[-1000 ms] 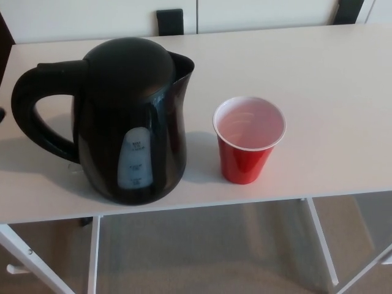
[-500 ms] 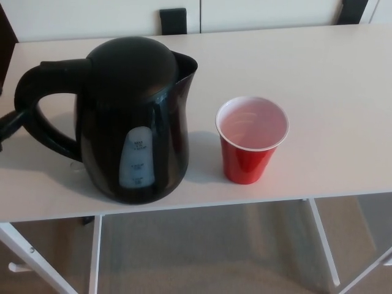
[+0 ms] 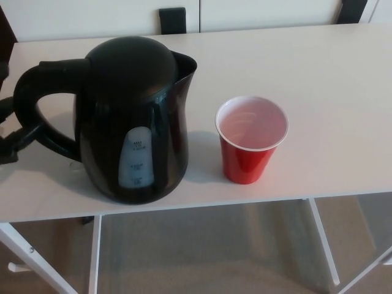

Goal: The robot walk towards a table in front and uses its left hand to pick up the pot from the base and pour water to the cup on the right hand side

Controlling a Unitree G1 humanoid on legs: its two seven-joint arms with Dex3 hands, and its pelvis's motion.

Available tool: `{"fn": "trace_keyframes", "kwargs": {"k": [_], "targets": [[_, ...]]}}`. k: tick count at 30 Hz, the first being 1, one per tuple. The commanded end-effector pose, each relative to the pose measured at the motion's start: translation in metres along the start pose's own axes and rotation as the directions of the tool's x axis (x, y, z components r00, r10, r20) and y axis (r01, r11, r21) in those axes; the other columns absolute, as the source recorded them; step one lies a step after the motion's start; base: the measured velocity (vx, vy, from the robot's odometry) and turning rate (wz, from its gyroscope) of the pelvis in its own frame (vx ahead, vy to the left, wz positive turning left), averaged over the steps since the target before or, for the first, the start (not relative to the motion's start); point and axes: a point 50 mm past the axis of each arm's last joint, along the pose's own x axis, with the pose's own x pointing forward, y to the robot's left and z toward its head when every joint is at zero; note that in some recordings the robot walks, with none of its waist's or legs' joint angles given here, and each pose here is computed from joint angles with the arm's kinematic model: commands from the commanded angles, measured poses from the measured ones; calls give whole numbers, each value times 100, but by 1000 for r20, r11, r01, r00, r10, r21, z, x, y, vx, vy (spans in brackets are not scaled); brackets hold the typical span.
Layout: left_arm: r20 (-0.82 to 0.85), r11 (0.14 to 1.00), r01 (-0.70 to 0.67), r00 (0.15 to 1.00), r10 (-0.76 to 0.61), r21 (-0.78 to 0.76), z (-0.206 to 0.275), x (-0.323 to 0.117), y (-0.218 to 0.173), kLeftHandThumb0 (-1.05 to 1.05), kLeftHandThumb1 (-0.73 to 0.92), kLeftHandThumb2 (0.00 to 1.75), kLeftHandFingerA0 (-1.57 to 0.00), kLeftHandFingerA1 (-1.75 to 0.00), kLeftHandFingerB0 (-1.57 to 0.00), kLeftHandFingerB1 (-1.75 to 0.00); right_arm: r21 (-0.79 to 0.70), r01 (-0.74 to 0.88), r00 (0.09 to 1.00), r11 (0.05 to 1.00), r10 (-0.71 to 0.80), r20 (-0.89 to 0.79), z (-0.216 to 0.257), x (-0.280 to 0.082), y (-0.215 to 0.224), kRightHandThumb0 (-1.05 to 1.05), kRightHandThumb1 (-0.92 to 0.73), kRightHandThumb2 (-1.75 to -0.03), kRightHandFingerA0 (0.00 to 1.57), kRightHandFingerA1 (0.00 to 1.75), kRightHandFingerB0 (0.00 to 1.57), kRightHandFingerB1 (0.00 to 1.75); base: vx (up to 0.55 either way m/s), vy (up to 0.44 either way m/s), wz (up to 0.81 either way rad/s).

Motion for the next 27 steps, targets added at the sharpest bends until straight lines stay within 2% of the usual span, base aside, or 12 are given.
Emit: {"fn": "trace_keyframes", "kwargs": {"k": [1,8,9,11,14,18,19,20,22,23,27], "targets": [[-6,998,4,1000,-4,60,-5,-1,-8,-27,30,85,0,-47,0,-48,-9,-5,1000,1000,5,19,6,-3,-6,-25,-49,-64,42,72,33,47,0,0,0],[-11,997,30,1000,-29,72,-10,-4,-20,-27,30,85,0,-47,0,-48,9,23,1000,1000,-23,6,3,-5,-10,-22,-49,-64,49,74,38,49,0,0,0],[-10,997,30,1000,-30,70,-10,-3,-21,-27,29,84,0,-47,0,-48,7,24,1000,1000,-25,8,3,-5,-9,-22,-48,-65,43,71,37,49,0,0,0],[-12,997,30,1000,-29,71,-11,-4,-23,-28,28,84,0,-47,0,-48,-6,10,1000,1000,-10,12,2,-6,-10,-21,-49,-67,42,73,35,49,0,0,0],[-6,998,15,1000,-15,65,-9,0,-26,-28,31,86,0,-47,0,-48,-9,7,1000,1000,-7,7,2,-5,-9,-22,-48,-67,47,78,37,49,0,0,0],[3,1000,-16,1000,16,-4,-7,4,-27,-27,32,86,0,-46,0,-47,-4,11,1000,1000,-11,9,3,-4,-7,-21,-49,-66,43,73,37,48,0,0,0],[6,1000,-26,1000,26,-10,-6,5,-27,-50,42,63,-17,-36,-8,-31,-6,6,1000,1000,-5,12,4,-4,-6,-21,-50,-67,44,73,36,48,0,0,0],[5,999,-33,999,33,-17,-5,6,-28,-27,35,88,0,-46,0,-47,-4,2,1000,1000,-2,14,4,-4,-6,-21,-51,-67,44,73,35,48,0,0,0],[3,998,-46,999,47,-41,-4,9,-28,-27,36,89,0,-47,0,-47,1,4,1000,1000,-4,12,4,-4,-6,-23,-51,-64,47,75,37,49,0,0,0],[10,997,-60,998,61,-53,-1,11,-27,-49,43,64,-18,-36,-9,-32,7,3,1000,1000,-3,13,6,-2,-5,-23,-50,-64,47,74,38,49,0,0,0],[19,995,-79,997,80,-66,0,12,-25,-48,43,64,-18,-36,-9,-33,-12,-11,1000,1000,11,15,7,-2,-4,-26,-51,-63,44,71,36,48,0,0,0]]}}
